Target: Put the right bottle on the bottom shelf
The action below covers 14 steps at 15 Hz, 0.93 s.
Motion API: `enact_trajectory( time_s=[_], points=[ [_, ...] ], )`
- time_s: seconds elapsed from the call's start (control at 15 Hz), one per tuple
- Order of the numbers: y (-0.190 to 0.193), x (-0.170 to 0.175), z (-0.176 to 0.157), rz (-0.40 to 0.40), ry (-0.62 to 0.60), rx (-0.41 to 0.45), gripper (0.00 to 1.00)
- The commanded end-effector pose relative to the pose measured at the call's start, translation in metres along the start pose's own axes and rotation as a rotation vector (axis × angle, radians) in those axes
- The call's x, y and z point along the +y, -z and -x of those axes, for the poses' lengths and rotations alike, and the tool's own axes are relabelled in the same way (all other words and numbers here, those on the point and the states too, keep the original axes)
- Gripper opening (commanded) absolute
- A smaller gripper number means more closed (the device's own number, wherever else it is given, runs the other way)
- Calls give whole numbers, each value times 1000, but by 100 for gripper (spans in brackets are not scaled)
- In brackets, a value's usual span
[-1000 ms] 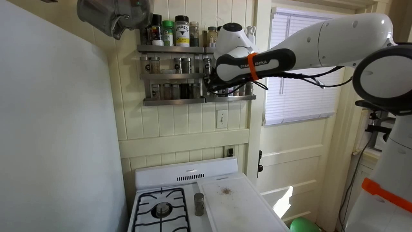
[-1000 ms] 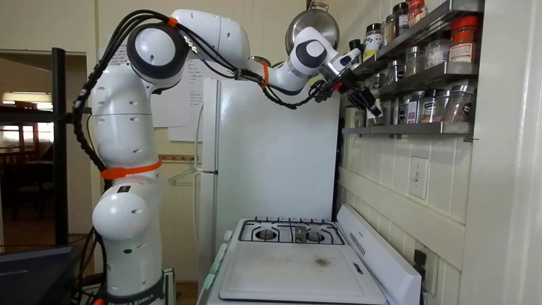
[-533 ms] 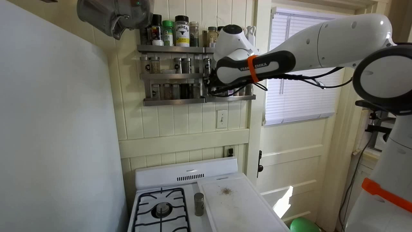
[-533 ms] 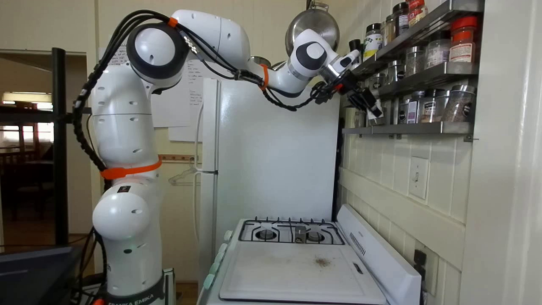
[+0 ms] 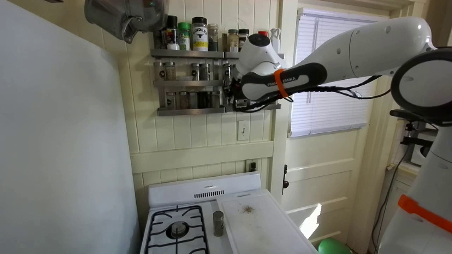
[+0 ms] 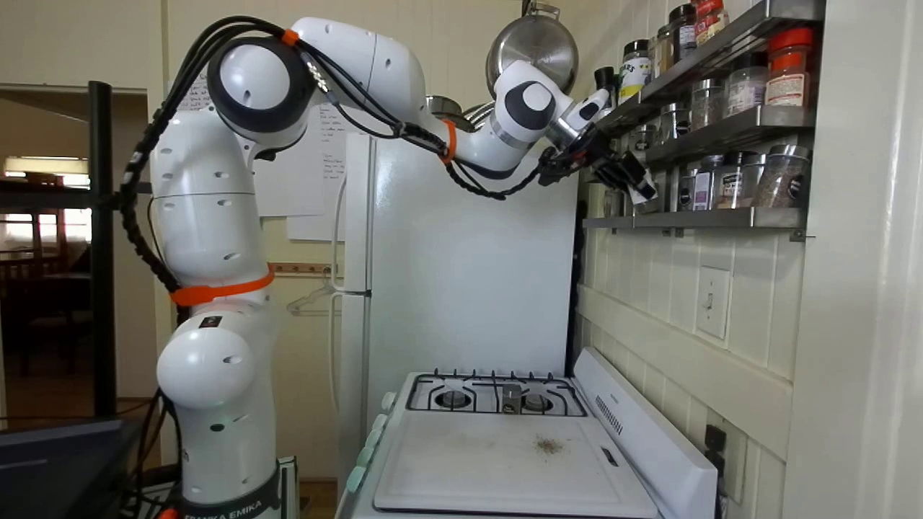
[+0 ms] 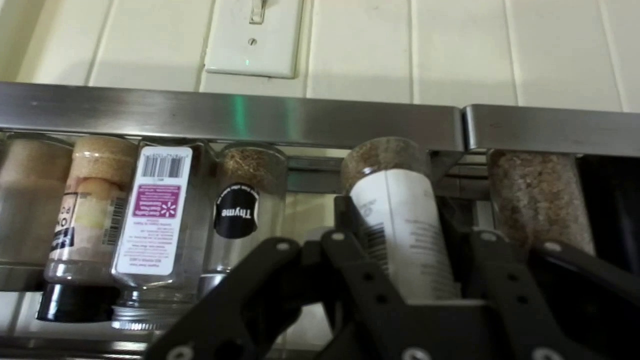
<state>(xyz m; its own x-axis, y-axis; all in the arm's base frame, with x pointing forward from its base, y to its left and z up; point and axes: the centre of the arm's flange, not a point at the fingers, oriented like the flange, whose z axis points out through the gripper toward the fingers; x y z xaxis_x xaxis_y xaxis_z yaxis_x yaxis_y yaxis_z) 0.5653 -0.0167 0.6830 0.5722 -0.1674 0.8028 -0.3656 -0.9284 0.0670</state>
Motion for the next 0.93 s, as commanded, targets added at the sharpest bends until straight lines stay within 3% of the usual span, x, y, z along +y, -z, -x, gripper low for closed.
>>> enact_trajectory(
  time_s=[0.0,0.87],
  points=[
    [3,9,16,-7,25,45,17],
    [-2,18,14,-21,21,59,17]
  ],
)
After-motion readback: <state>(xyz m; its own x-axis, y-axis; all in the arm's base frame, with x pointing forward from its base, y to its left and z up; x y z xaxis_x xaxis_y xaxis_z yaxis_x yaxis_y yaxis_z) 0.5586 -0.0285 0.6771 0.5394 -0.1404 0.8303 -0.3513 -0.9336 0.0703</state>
